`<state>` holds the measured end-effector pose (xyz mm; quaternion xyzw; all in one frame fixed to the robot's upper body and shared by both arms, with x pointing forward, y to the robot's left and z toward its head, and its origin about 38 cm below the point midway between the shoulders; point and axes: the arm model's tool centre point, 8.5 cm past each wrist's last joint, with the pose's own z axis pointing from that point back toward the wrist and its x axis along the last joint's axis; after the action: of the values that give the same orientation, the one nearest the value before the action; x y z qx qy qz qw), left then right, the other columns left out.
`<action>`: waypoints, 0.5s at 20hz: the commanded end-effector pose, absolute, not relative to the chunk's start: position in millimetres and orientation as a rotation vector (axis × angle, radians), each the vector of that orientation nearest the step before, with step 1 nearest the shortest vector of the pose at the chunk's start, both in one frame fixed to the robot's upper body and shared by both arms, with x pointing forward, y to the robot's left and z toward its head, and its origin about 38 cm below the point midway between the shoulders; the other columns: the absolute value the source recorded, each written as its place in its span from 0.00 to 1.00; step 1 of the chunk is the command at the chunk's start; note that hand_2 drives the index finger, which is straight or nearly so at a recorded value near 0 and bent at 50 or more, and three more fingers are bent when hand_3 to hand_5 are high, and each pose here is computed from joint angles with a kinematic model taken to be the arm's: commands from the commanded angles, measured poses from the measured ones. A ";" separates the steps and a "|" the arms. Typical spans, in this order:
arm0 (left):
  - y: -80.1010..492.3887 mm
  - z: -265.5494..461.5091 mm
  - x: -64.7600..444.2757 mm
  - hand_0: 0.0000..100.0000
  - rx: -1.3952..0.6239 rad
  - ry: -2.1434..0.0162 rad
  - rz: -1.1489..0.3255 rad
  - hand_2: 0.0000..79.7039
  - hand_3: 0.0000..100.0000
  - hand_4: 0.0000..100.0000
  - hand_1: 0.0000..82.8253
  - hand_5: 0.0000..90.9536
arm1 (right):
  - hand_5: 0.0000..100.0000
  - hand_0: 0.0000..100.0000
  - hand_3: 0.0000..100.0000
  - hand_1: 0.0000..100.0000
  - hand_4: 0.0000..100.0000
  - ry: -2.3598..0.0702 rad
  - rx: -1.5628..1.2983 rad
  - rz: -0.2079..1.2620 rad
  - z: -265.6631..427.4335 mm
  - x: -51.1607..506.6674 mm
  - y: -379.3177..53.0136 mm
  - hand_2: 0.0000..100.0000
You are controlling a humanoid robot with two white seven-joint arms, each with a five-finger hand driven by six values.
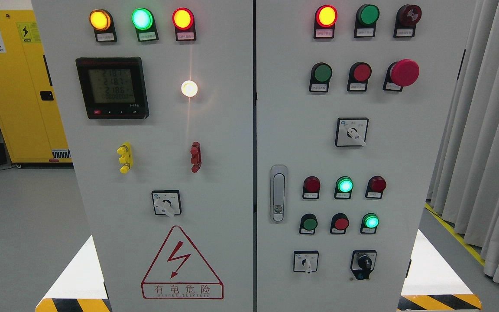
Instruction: Turn on light switch 1
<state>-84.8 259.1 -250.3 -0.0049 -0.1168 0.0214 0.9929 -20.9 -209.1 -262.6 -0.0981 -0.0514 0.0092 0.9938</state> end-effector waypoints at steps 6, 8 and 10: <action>236.7 -258.6 -36.2 0.12 -0.053 -0.248 0.042 0.00 0.00 0.00 0.16 0.00 | 0.00 0.00 0.00 0.50 0.00 -0.099 -0.198 -0.011 -262.7 -21.4 -209.4 0.04; 236.2 -259.1 -29.3 0.12 -0.054 -0.255 0.032 0.00 0.00 0.00 0.16 0.00 | 0.00 0.00 0.00 0.50 0.00 -0.099 -0.198 -0.011 -262.7 -21.4 -209.4 0.04; 237.6 -259.2 -24.7 0.12 -0.057 -0.264 0.030 0.00 0.00 0.00 0.16 0.00 | 0.00 0.00 0.00 0.50 0.00 -0.099 -0.198 -0.011 -262.7 -21.4 -209.4 0.04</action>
<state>-47.7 246.3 -257.6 -0.0169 -0.1132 0.0249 0.9931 -20.8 -209.1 -262.6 -0.0981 -0.0514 0.0092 0.9938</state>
